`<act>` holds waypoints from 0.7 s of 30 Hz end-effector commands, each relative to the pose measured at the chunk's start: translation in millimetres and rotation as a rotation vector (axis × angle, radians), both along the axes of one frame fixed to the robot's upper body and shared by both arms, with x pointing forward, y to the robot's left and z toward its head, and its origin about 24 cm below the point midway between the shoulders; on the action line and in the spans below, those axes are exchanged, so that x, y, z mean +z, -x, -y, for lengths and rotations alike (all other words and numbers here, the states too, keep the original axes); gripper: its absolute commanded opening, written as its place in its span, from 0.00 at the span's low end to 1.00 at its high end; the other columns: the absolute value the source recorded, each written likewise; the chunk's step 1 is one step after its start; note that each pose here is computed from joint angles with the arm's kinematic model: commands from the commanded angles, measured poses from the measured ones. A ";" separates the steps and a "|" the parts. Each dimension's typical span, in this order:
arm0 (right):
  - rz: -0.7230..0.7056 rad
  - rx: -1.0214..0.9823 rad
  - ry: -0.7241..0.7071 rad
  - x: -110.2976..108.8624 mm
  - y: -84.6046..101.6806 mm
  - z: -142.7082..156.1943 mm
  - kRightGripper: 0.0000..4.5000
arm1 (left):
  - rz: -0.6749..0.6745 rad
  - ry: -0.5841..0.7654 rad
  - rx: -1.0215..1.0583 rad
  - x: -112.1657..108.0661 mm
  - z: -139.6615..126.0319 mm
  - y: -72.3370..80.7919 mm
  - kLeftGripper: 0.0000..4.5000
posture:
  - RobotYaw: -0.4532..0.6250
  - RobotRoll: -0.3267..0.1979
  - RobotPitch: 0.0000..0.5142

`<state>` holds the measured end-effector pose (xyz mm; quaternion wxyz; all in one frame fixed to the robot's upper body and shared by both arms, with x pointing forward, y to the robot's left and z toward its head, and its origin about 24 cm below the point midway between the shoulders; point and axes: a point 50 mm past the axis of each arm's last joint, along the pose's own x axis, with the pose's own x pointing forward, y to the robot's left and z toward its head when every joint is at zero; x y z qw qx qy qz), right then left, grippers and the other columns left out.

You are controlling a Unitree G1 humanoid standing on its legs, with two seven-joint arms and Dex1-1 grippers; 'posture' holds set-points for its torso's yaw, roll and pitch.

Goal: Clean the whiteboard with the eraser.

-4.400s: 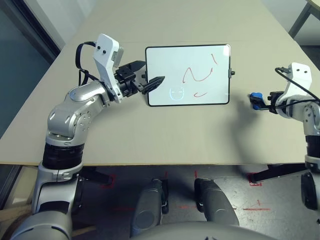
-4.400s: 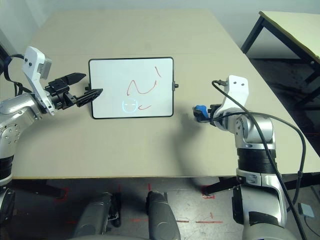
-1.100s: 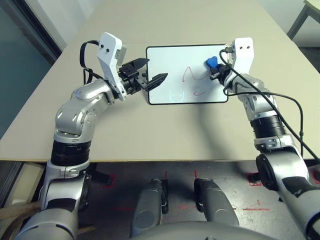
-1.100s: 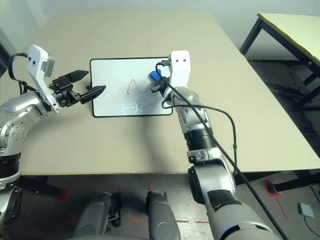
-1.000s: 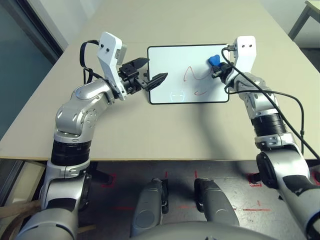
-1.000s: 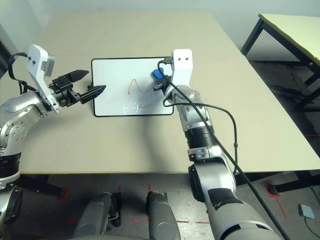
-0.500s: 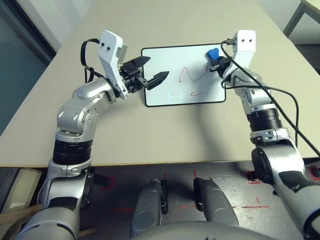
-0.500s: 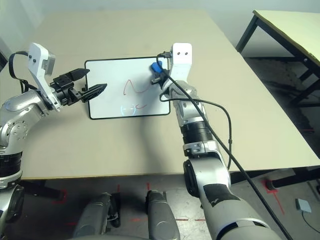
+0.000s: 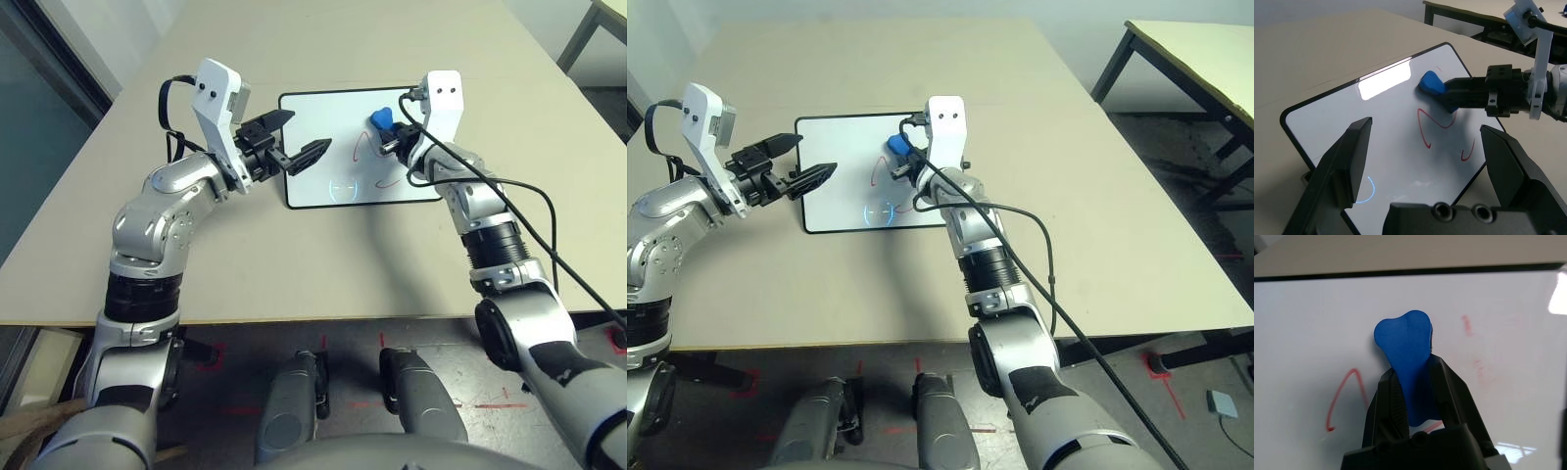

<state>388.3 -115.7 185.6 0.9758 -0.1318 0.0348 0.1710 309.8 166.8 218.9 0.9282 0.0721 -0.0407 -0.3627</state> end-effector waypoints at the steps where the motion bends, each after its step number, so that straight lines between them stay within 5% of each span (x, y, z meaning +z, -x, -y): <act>1: -0.005 -0.092 -0.003 0.7 -6.5 20.2 0.19 | -0.006 -0.014 -0.008 -1.9 3.3 -1.2 1.00 | 0.44 0.62 0.27; 9: -0.001 -0.151 -0.015 0.7 -10.6 32.3 0.19 | -0.005 -0.013 -0.014 -1.4 4.3 -1.1 1.00 | 0.44 0.62 0.28; 21: -0.091 0.025 -0.039 -29.3 6.0 -13.3 0.19 | -0.012 -0.015 -0.015 -3.0 3.2 -0.5 1.00 | 0.45 0.62 0.29</act>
